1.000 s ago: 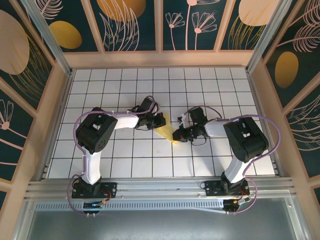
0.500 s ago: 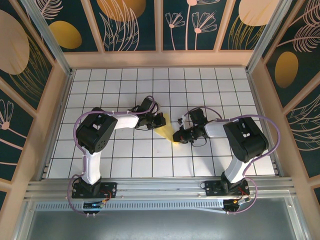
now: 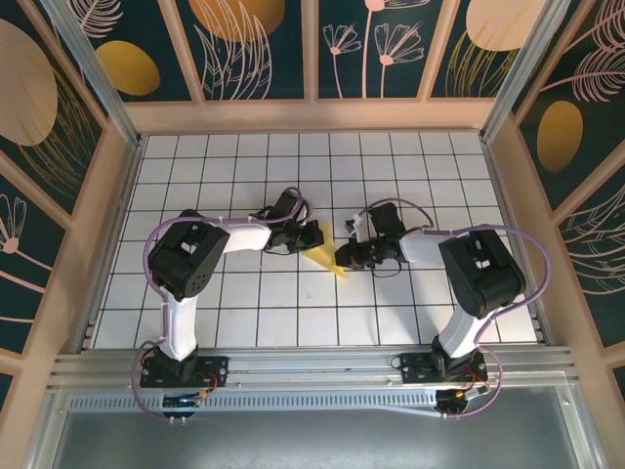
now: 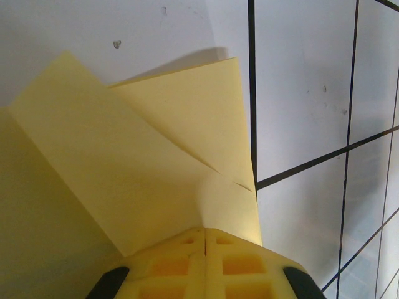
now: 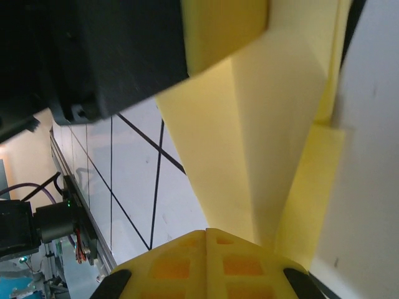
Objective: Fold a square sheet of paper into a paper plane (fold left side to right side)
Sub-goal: Fourth fold the wing at the center of the table.
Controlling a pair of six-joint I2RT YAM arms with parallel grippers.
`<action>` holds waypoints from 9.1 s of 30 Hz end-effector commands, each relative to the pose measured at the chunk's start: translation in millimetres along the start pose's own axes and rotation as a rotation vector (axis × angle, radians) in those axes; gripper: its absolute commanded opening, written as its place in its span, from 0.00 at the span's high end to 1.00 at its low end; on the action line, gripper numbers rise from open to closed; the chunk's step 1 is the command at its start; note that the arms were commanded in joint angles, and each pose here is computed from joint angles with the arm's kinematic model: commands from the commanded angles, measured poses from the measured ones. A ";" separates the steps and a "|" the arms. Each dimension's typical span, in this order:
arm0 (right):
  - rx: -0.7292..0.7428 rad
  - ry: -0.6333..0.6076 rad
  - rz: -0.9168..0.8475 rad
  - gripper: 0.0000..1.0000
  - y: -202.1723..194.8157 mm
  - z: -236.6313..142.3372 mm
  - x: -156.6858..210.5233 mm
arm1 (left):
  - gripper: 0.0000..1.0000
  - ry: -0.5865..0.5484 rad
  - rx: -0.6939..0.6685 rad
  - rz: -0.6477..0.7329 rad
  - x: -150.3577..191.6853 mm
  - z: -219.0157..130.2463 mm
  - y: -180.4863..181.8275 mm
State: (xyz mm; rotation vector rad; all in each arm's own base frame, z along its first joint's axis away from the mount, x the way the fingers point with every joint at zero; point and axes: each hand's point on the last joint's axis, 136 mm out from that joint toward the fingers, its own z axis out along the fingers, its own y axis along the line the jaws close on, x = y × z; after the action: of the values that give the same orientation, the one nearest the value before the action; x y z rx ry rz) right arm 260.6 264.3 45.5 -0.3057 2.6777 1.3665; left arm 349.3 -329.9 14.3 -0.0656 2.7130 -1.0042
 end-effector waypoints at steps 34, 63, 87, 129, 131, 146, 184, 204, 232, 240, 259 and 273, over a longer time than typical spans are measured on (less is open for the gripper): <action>0.041 0.073 0.051 1.00 -21.1 8.0 35.4 | 0.97 0.037 -0.103 -0.018 13.3 8.5 28.9; 0.135 0.128 0.080 1.00 -37.8 2.2 67.3 | 0.98 0.038 -0.122 -0.020 13.4 10.5 33.6; -0.008 -0.017 -0.023 1.00 26.1 -23.0 8.8 | 0.98 0.031 -0.110 -0.014 11.1 7.8 28.5; 0.571 0.091 0.126 1.00 -108.3 6.6 42.7 | 0.94 -0.084 0.185 0.067 0.9 -40.0 -46.9; 0.587 0.094 0.125 1.00 -109.8 6.6 43.8 | 0.95 -0.057 0.192 0.057 13.9 -33.7 -45.9; 0.623 0.108 0.119 1.00 -114.3 3.5 48.4 | 0.97 -0.012 0.177 0.035 28.7 -7.5 -35.0; 0.692 0.165 0.113 1.00 -124.3 -5.9 62.3 | 0.97 -0.124 -0.029 0.007 -28.1 -5.5 34.4; 0.672 0.161 0.125 1.00 -121.7 -5.6 65.9 | 0.97 -0.224 -0.149 0.033 -107.3 -27.1 80.7; 0.652 0.122 0.122 1.00 -117.9 -5.0 55.7 | 0.97 -0.063 0.117 0.181 -16.5 -17.5 -27.4; 0.622 0.109 0.113 1.00 -109.1 -3.5 48.3 | 0.97 -0.037 0.015 0.130 -7.7 -0.2 5.5; 0.242 -0.047 0.022 1.00 -2.5 0.3 -31.5 | 1.00 -0.013 -0.083 0.094 0.1 8.3 32.3; 0.196 -0.017 0.035 1.00 -6.2 29.5 -40.4 | 1.00 -0.014 -0.070 0.093 -0.7 8.1 29.1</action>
State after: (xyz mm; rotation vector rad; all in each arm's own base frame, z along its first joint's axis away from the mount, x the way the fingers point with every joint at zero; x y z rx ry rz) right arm 297.1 280.5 28.3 -0.2098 2.7970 1.0792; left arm 359.8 -325.9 15.7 0.0891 2.6209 -0.9712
